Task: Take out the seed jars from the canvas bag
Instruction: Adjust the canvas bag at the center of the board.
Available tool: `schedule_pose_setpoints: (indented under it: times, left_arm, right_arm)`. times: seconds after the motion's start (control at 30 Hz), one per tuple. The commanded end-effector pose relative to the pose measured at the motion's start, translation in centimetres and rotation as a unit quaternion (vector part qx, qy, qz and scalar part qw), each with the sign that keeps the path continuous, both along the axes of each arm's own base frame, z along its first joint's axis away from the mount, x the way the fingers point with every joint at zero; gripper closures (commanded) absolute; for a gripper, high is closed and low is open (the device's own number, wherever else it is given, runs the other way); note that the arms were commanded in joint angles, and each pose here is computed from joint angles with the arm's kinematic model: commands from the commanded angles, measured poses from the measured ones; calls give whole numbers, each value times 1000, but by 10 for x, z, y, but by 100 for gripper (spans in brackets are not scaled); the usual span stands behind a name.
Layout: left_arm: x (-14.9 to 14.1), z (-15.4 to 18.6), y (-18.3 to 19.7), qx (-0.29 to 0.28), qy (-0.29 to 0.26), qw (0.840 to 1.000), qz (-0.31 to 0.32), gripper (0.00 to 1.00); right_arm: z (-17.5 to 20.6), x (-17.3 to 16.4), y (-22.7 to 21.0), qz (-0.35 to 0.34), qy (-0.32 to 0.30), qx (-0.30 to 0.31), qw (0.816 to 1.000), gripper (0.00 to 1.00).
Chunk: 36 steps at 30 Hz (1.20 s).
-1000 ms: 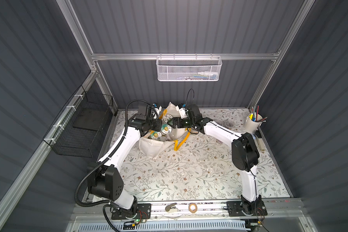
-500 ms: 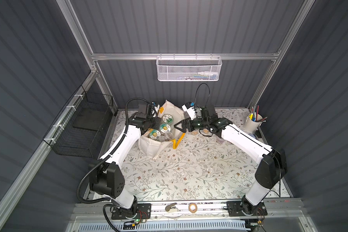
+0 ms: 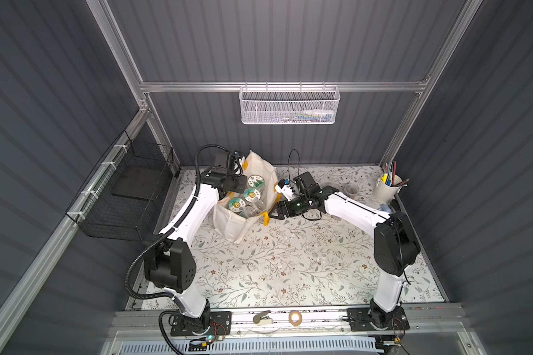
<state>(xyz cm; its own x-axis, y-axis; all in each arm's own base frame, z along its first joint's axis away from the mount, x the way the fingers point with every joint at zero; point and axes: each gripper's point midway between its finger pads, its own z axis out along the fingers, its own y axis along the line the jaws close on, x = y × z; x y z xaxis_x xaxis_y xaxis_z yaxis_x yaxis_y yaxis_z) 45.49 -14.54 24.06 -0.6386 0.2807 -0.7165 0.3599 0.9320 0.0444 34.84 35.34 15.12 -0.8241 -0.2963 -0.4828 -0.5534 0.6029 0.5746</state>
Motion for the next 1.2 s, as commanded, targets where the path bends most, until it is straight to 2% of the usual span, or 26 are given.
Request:
schedule_pose_setpoints:
  times: [0.0,0.2,0.37,0.73,0.9,1.03,1.17]
  left_arm:
    - [17,35,-8,-11,-56,998,-18,100]
    - [18,32,-7,-10,-54,998,-17,100]
    - [18,34,-6,-13,-57,998,-18,100]
    - [20,36,-8,-16,-60,998,-20,100]
    - [22,39,-5,-16,-64,998,-17,100]
    - [27,46,1,-16,-72,997,-12,100]
    - [39,61,12,-33,-90,995,-5,100]
  right_arm:
    - [25,-1,12,11,-6,34,999,21]
    - [59,1,7,-7,-46,66,997,19]
    - [73,10,4,-35,-48,90,994,19]
    - [31,28,14,-42,2,60,997,22]
    - [26,27,17,-40,11,61,997,42]
    - [27,29,21,-36,10,65,997,67]
    - [32,35,35,-25,4,77,997,78]
